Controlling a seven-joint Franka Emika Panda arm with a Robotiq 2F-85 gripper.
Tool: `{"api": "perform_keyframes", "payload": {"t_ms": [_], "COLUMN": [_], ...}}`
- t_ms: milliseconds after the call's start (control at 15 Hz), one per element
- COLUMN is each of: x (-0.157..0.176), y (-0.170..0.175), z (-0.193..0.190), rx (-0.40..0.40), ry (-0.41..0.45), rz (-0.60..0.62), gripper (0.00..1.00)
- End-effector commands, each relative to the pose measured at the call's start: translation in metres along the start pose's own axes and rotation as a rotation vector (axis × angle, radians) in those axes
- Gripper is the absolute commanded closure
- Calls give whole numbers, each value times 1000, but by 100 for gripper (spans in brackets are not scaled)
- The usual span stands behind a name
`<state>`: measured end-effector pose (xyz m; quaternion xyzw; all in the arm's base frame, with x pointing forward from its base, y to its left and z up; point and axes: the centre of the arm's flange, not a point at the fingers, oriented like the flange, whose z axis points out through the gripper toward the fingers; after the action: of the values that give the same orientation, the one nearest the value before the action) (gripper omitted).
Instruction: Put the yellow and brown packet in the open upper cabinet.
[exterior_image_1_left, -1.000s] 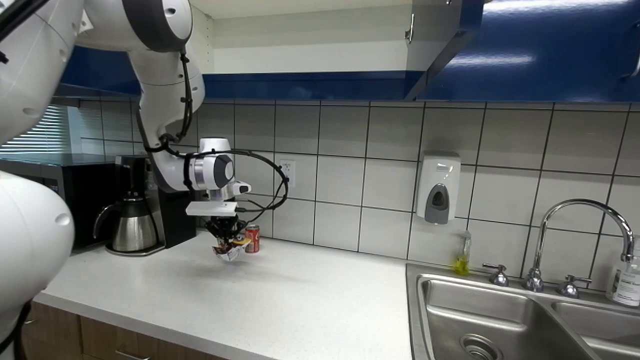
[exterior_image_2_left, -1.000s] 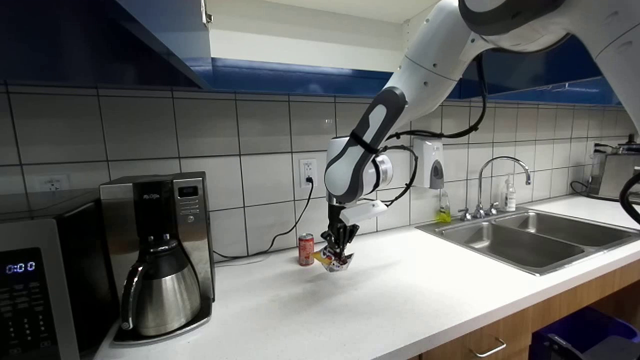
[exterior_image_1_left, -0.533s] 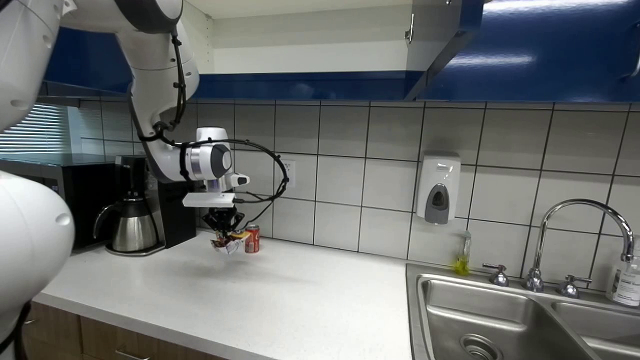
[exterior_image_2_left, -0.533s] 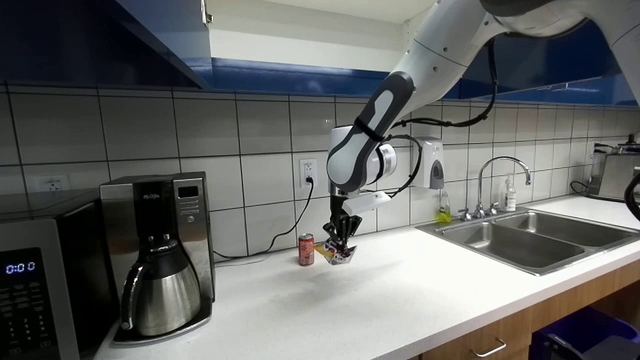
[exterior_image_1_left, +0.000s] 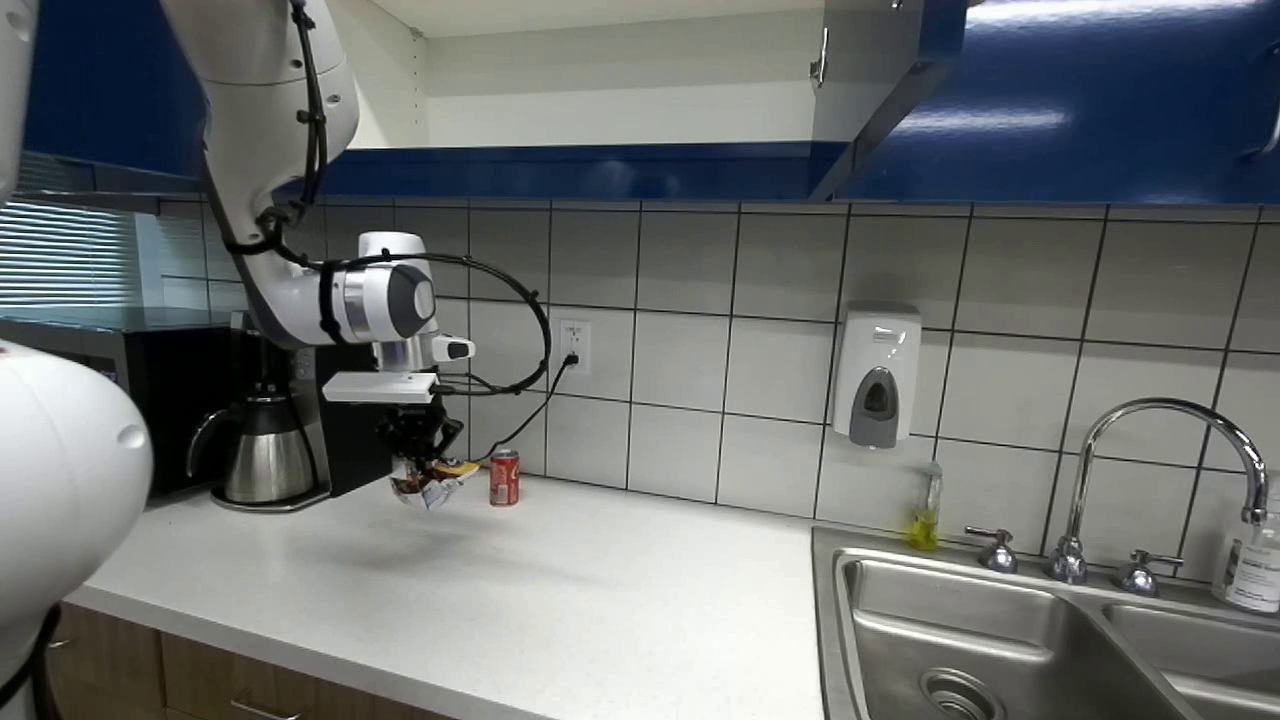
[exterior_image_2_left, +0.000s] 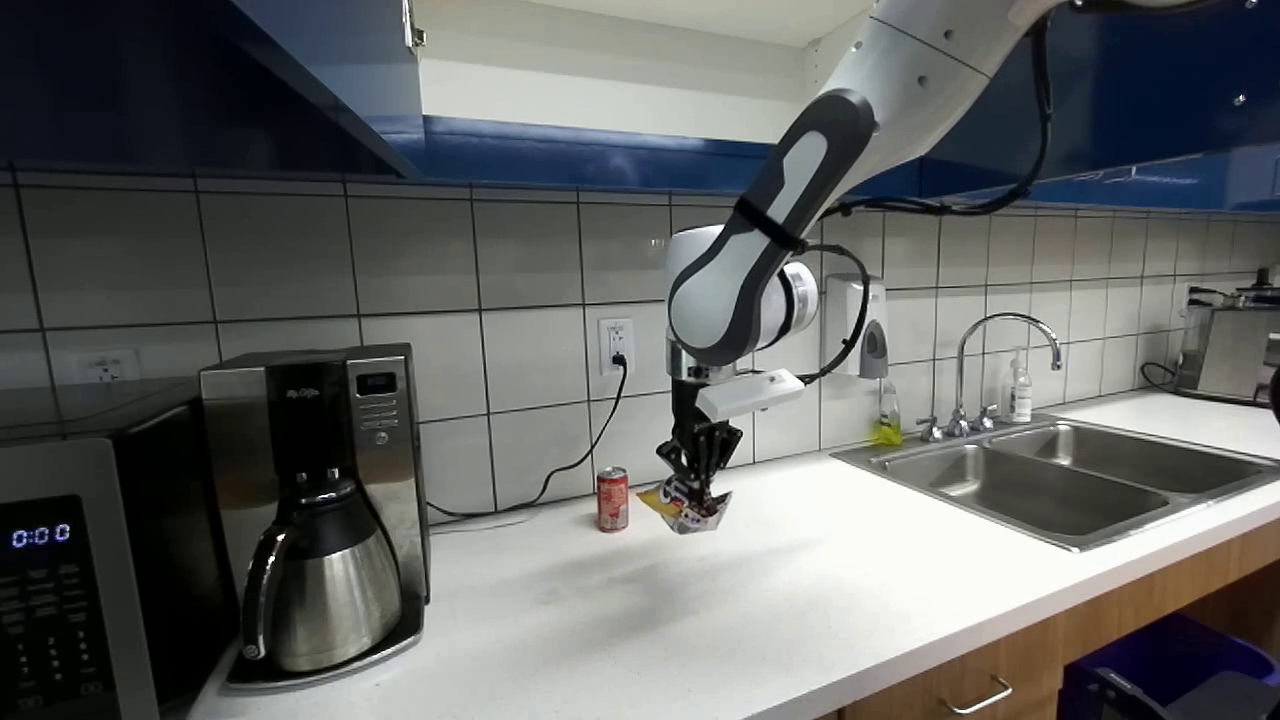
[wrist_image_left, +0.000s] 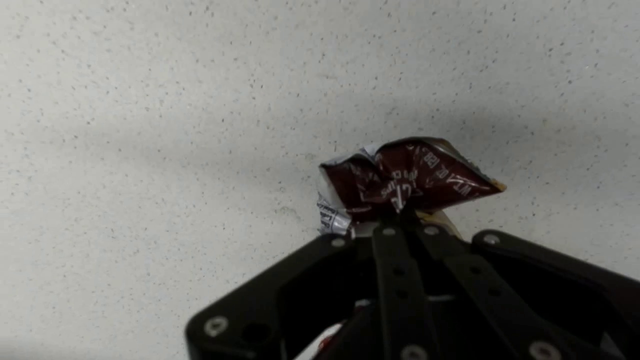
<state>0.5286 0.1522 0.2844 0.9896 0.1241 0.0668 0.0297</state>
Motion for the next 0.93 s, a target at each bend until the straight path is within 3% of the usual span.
{"api": "perform_keyframes", "payload": {"t_ms": [0,467,867], "x": [-38,-79,-88], "y": [-19,-36,-33], "z": [-33,-62,-81], "rx": [-4,-8,17], "ry": [-22,-37,-23], "rz": [48,76,-12], "gripper": [100,100,100]}}
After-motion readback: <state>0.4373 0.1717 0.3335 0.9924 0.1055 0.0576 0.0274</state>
